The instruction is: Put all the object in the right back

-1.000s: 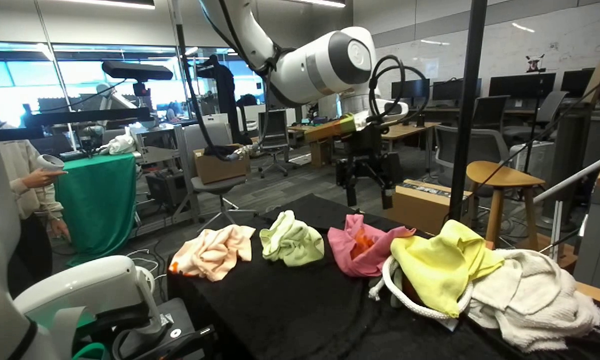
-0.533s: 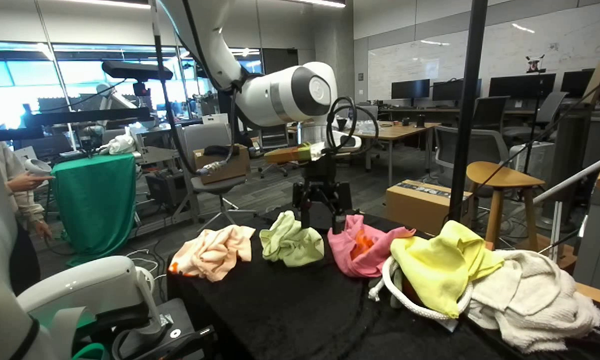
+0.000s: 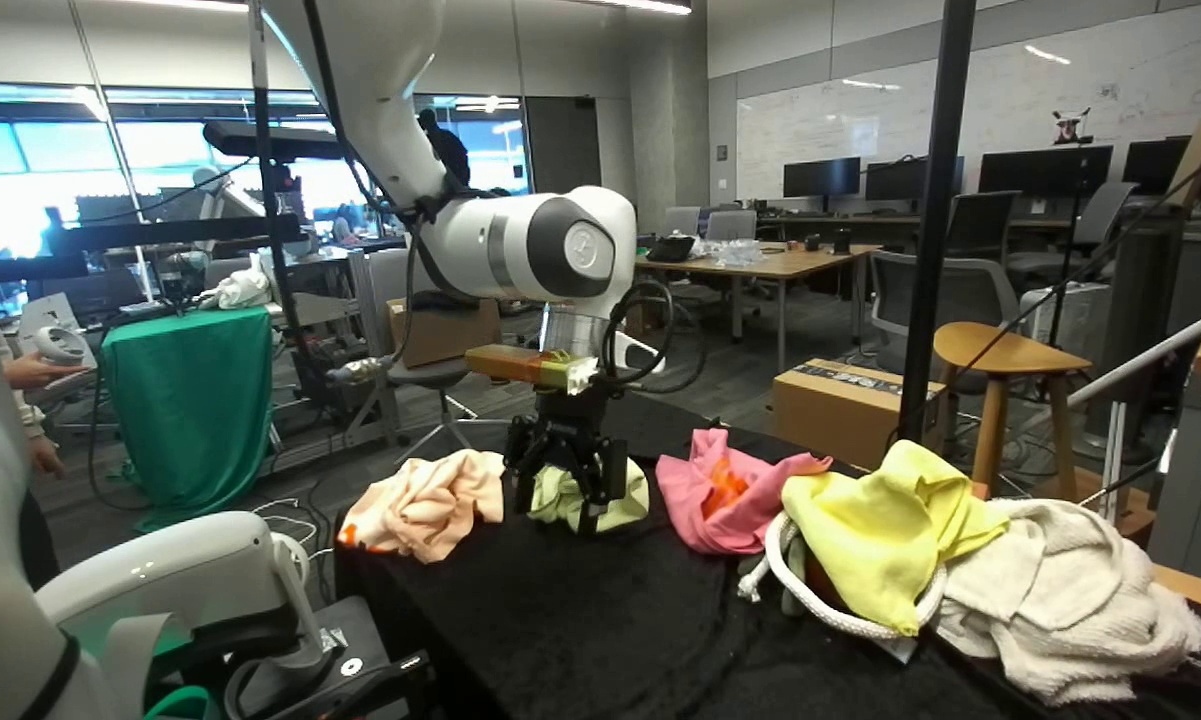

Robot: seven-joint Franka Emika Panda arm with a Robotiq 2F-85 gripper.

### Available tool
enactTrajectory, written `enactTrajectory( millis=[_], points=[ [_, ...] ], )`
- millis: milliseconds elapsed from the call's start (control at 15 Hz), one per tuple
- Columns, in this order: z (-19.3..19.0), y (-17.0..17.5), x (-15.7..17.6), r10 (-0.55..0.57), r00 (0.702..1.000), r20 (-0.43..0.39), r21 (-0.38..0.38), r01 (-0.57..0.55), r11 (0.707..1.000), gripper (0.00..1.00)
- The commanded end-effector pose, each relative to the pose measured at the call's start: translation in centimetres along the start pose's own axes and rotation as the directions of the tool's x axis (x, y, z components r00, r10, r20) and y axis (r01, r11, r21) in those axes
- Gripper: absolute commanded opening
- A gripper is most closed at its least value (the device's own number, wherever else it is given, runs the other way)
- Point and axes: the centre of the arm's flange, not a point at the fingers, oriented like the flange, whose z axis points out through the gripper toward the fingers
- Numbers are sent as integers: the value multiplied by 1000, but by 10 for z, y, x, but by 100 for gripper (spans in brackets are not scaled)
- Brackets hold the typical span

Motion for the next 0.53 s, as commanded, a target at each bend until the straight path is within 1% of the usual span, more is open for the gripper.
enactTrajectory(
  millis=[0, 133, 267, 467],
  points=[
    [16, -19, -25, -78, 997, 20, 60, 76, 995, 100],
    [25, -35, -32, -93, 995, 22, 92, 91, 992, 100],
    [32, -52, -34, -96, 995, 15, 143, 92, 985, 100],
    [39, -76, -35, -59, 998, -7, 208, 59, 976, 100]
  ],
)
